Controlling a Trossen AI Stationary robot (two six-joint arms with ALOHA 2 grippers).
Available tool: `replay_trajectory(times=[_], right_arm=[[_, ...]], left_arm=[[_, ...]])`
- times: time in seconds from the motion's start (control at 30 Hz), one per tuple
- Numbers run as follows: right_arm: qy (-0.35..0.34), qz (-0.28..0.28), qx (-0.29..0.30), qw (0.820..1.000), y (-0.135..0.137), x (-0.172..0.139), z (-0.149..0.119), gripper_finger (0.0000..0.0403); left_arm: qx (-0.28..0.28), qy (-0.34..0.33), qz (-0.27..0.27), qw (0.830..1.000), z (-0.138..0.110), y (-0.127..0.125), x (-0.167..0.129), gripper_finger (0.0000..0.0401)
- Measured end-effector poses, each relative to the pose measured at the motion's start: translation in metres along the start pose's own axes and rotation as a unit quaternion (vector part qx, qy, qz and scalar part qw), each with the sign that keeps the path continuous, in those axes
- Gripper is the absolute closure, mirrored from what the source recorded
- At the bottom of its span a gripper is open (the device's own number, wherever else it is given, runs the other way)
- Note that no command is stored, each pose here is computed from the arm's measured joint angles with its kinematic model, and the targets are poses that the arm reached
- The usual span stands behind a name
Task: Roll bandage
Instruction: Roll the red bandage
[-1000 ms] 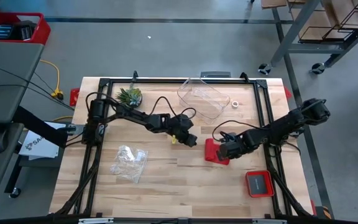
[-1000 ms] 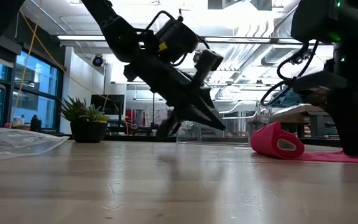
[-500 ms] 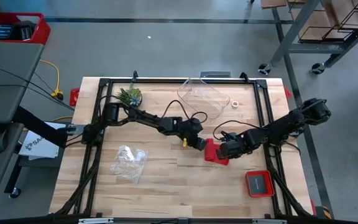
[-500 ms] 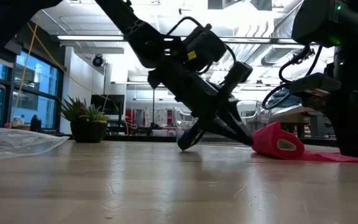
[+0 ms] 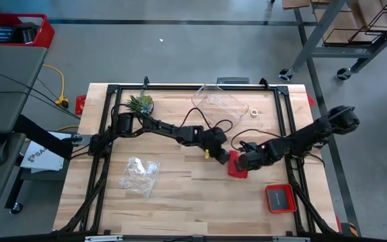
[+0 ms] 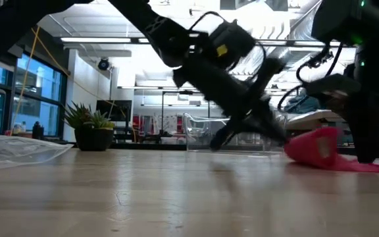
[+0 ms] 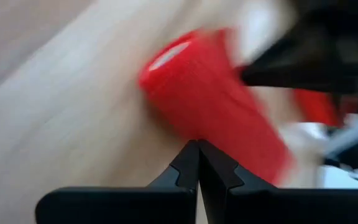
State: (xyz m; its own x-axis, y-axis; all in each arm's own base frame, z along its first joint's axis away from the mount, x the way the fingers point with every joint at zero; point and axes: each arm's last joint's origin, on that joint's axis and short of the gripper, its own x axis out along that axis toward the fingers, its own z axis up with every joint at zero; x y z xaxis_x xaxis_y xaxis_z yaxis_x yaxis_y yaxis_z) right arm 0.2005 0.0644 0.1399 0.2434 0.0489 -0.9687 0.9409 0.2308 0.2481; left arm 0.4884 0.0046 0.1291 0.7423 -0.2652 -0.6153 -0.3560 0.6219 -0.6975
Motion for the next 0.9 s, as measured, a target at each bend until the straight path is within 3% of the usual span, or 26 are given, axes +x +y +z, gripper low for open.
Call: replay_trajectory(times=[0.2, 0.43, 0.63, 0.77, 0.9], right_arm=[[-0.041, 0.015, -0.003, 0.999, -0.002, -0.04, 0.002, 0.0403], [-0.068, 0.021, -0.008, 0.997, -0.013, -0.082, 0.004, 0.0403], [-0.064, 0.009, -0.007, 0.998, -0.016, -0.082, 0.003, 0.0403], [-0.055, -0.005, -0.021, 0.998, -0.009, -0.071, 0.003, 0.0403], [-0.052, 0.005, -0.037, 0.998, 0.0, -0.063, 0.009, 0.0403]], left_arm=[[0.076, -0.034, -0.105, 0.991, 0.018, -0.034, -0.006, 0.0401], [0.093, -0.035, -0.136, 0.986, 0.035, -0.038, -0.014, 0.0401], [0.077, 0.004, -0.112, 0.991, 0.04, -0.022, -0.018, 0.0401], [0.098, 0.037, -0.08, 0.991, 0.039, -0.008, -0.019, 0.0401], [0.109, 0.063, -0.081, 0.989, 0.043, 0.002, -0.023, 0.0401]])
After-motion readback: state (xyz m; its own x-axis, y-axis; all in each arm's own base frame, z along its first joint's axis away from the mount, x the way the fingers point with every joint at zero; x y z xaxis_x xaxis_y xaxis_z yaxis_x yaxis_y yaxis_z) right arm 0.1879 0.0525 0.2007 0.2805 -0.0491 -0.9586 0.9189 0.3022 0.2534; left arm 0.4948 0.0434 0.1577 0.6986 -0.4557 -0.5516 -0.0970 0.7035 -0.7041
